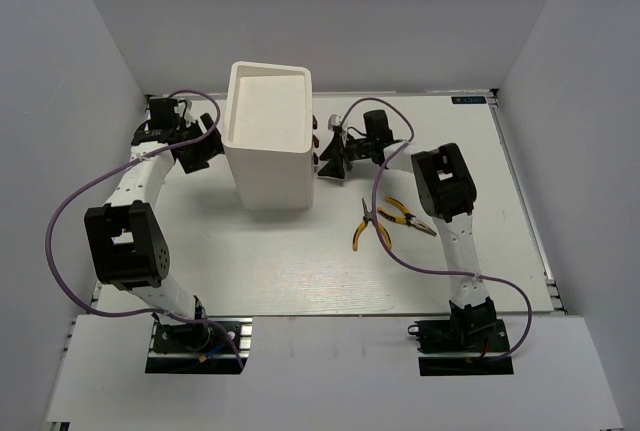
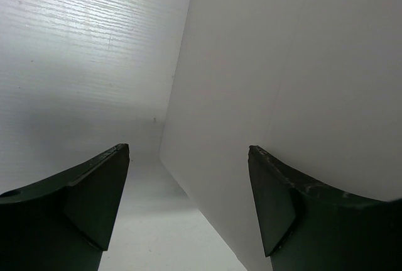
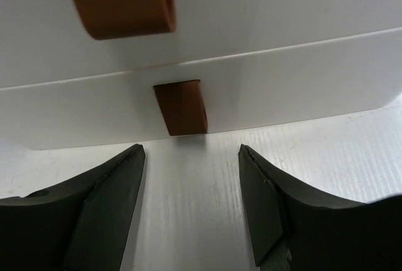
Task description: Sort the tools into containers
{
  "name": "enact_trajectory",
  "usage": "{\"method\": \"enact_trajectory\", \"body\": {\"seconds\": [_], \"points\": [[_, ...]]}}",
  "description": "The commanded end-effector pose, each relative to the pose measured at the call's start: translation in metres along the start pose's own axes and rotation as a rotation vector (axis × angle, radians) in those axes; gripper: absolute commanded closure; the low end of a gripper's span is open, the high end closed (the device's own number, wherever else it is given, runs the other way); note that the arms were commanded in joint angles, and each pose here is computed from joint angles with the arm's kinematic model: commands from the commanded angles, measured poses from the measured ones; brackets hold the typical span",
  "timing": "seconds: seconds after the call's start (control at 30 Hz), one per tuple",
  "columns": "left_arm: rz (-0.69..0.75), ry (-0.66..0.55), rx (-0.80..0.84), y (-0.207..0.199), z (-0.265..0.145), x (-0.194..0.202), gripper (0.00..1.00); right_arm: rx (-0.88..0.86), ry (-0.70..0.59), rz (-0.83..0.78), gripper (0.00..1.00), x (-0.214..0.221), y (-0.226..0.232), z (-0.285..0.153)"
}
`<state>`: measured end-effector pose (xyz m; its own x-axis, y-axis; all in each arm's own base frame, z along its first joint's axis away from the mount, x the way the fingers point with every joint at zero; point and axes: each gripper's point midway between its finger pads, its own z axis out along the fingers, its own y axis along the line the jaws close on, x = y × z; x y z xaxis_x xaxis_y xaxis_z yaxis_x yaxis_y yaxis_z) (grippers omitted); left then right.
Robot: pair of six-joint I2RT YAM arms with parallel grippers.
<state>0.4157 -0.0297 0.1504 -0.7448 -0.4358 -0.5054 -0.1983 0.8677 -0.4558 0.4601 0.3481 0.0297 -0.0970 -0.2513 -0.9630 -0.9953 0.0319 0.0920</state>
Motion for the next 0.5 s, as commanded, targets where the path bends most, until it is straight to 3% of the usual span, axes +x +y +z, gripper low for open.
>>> {"method": "enact_trajectory", "body": {"seconds": [0.0, 0.47], "points": [[0.001, -0.028, 0.028, -0.007, -0.011, -0.006, 0.13, -0.014, -0.071, -0.130, 0.32, -0.051, 0.002, -0.008], [0.004, -0.031, 0.040, -0.007, -0.009, -0.006, 0.13, 0.030, -0.090, -0.131, 0.31, -0.072, -0.013, -0.004]]}}
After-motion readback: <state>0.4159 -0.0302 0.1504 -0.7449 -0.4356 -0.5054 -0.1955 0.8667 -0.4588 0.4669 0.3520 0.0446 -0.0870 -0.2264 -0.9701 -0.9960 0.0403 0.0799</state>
